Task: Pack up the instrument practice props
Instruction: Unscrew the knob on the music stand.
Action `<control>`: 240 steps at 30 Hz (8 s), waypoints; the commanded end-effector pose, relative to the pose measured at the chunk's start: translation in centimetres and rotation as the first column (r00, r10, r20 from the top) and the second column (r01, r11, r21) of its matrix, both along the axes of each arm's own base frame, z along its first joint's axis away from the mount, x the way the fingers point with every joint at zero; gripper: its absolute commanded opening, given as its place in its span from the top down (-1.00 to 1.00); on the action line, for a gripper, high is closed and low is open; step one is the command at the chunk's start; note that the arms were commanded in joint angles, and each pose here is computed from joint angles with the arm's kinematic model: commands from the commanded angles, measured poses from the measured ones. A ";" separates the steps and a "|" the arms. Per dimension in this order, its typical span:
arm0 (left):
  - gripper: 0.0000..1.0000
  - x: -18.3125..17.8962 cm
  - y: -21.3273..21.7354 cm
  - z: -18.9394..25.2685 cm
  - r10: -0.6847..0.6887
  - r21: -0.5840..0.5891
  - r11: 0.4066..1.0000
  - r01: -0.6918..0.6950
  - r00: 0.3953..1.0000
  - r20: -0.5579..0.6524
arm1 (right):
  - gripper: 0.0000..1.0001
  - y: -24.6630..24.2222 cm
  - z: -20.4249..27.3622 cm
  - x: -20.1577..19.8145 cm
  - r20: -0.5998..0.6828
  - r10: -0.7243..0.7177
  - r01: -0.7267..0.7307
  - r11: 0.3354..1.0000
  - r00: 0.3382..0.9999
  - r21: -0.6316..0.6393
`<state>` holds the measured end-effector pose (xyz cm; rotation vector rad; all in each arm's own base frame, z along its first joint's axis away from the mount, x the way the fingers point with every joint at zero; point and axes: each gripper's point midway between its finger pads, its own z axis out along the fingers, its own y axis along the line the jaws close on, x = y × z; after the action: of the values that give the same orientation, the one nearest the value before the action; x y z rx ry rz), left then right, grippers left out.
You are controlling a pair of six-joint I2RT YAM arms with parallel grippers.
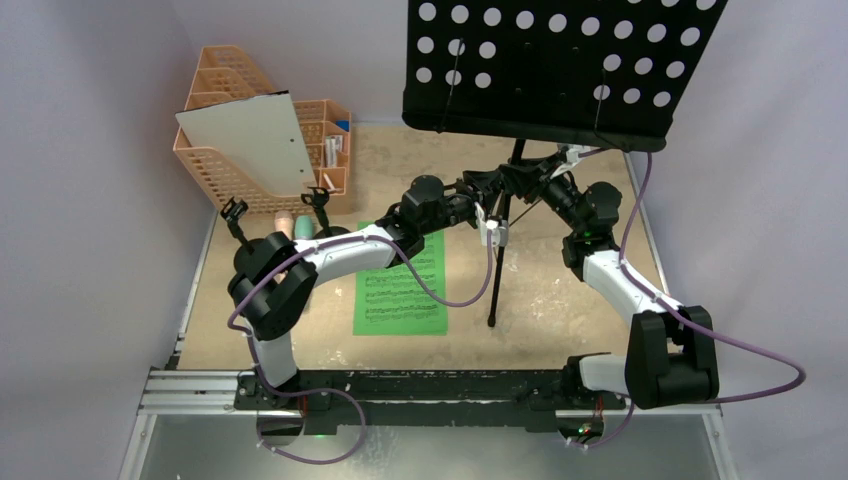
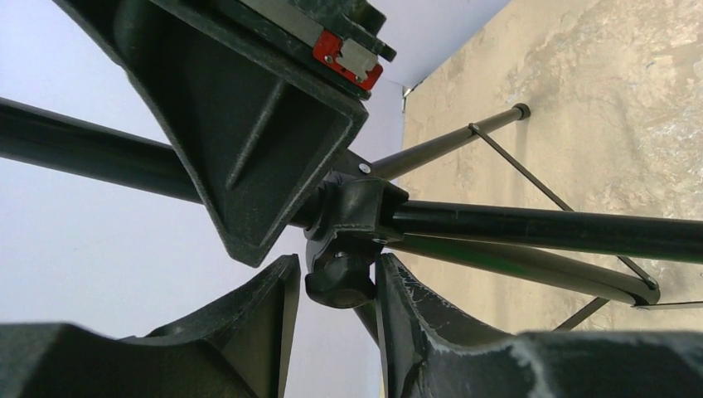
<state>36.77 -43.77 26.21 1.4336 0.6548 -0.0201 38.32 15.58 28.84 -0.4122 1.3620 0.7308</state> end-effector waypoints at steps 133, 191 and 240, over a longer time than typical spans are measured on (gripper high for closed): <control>1.00 0.4 -0.7 -1.1 -0.724 -0.199 0.578 -0.792 -0.384 -0.573 | 1.00 0.0 -0.8 -0.2 0.045 -0.017 0.017 1.000 0.999 0.005; -0.14 -2.4 3.4 1.4 -0.071 -0.263 0.965 -0.017 0.944 -0.322 | 1.00 0.1 0.6 -1.0 0.051 0.002 -0.001 1.000 0.999 -0.011; 1.00 0.1 0.6 4.2 -0.260 -0.455 0.766 -0.454 0.429 -0.865 | 1.00 0.2 0.4 -0.7 0.036 -0.001 0.002 1.000 0.999 -0.027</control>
<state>36.14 -43.33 26.27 1.0138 1.2960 -0.6739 37.69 15.54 28.53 -0.4571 1.3261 0.6804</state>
